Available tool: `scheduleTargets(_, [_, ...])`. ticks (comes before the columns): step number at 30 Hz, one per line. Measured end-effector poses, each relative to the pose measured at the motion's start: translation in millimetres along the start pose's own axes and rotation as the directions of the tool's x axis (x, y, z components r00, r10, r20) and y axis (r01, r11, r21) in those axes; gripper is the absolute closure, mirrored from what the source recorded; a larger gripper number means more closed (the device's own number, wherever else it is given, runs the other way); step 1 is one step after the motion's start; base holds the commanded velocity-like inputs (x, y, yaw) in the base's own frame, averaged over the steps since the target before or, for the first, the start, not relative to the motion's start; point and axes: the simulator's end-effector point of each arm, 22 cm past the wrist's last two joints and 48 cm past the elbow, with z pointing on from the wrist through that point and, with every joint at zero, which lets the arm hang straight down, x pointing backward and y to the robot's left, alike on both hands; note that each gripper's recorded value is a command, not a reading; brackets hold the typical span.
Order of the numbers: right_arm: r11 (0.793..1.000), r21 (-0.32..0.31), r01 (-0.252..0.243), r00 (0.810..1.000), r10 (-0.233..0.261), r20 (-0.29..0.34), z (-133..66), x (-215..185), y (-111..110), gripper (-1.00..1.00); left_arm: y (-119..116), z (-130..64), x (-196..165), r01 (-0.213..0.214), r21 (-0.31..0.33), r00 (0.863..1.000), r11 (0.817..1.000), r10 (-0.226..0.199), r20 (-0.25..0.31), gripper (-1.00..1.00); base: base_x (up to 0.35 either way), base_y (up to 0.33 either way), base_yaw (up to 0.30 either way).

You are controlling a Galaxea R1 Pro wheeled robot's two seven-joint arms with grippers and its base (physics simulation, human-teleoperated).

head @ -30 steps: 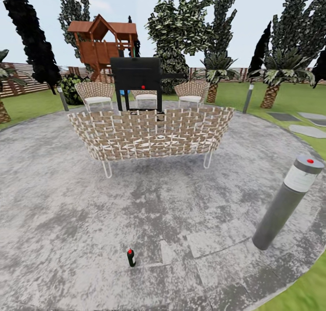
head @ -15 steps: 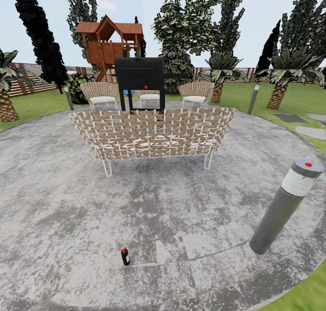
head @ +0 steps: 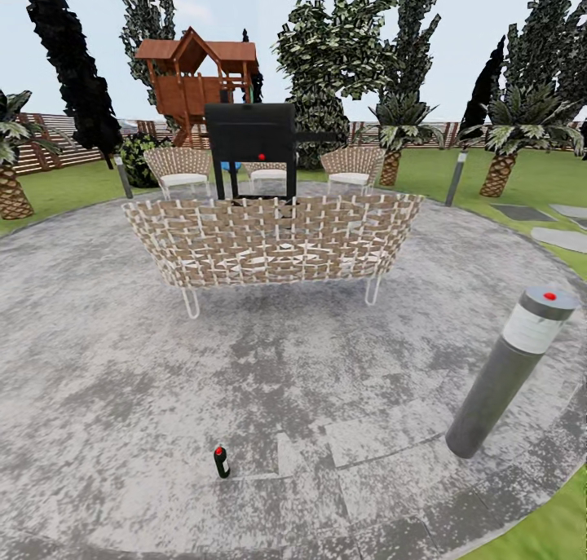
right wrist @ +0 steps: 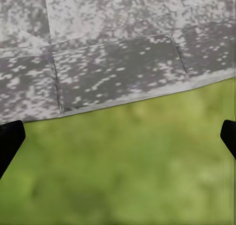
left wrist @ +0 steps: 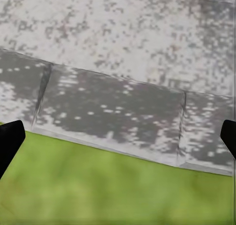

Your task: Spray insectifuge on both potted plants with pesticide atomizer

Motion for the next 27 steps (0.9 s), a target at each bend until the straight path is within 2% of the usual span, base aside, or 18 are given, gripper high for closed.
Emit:
scheduleTargets(6, [1.0, 0.002, -0.001, 1.0, 0.001, 0.001, 0.1, -0.1, -0.5, -1.0, 0.1, 0.1, 0.0, 0.0, 0.0, 1.0, 1.0, 0.0, 0.0, -1.0, -0.094, -0.196, 0.074])
scheduleTargets(13, [1.0, 0.005, -0.001, 1.0, 0.001, -0.003, -0.1, 1.2, -1.8, -1.0, -6.4, 2.6, -10.6, -0.012, 0.016, 1.0, 1.0, 0.011, 0.015, -1.0, -0.097, -0.03, 0.021])
scheduleTargets(16, [1.0, 0.003, -0.001, 1.0, 0.0, 0.022, 1.7, -11.2, -0.8, -1.0, -14.7, 6.7, -27.2, -0.021, 0.031, 0.999, 0.999, 0.02, 0.037, -1.0, -0.009, -0.003, 0.002])
scheduleTargets(19, [1.0, 0.002, -0.001, 0.989, 0.001, 0.145, 7.3, -72.8, -0.5, -1.0, -33.0, 20.5, -96.2, -0.049, 0.058, 0.991, 0.997, 0.041, 0.131, -1.0, -0.003, -0.001, 0.001])
scheduleTargets(21, [1.0, 0.0, -0.001, 0.97, 0.001, 0.243, 9.0, -126.0, -0.2, -1.0, -45.5, 27.3, -144.2, -0.071, 0.073, 0.981, 0.995, 0.056, 0.187, -1.0, -0.001, 0.0, 0.0])
scheduleTargets(22, [1.0, -0.001, -0.002, 0.951, 0.002, 0.31, 9.1, -165.0, 0.0, -1.0, -53.4, 30.8, -171.9, -0.081, 0.081, 0.976, 0.993, 0.063, 0.208, -1.0, 0.0, 0.0, 0.0])
scheduleTargets(24, [1.0, -0.002, -0.004, 0.929, 0.005, 0.371, 11.2, -212.1, -0.2, -1.0, -65.6, 34.3, -196.8, -0.089, 0.102, 0.977, 0.991, 0.067, 0.203, -1.0, 0.0, 0.0, 0.0])
scheduleTargets(27, [1.0, -0.003, -0.008, 0.925, 0.008, 0.381, 19.1, -253.6, -0.5, -1.0, -75.8, 35.9, -214.3, -0.093, 0.125, 0.979, 0.988, 0.068, 0.192, -1.0, 0.0, 0.0, 0.0])
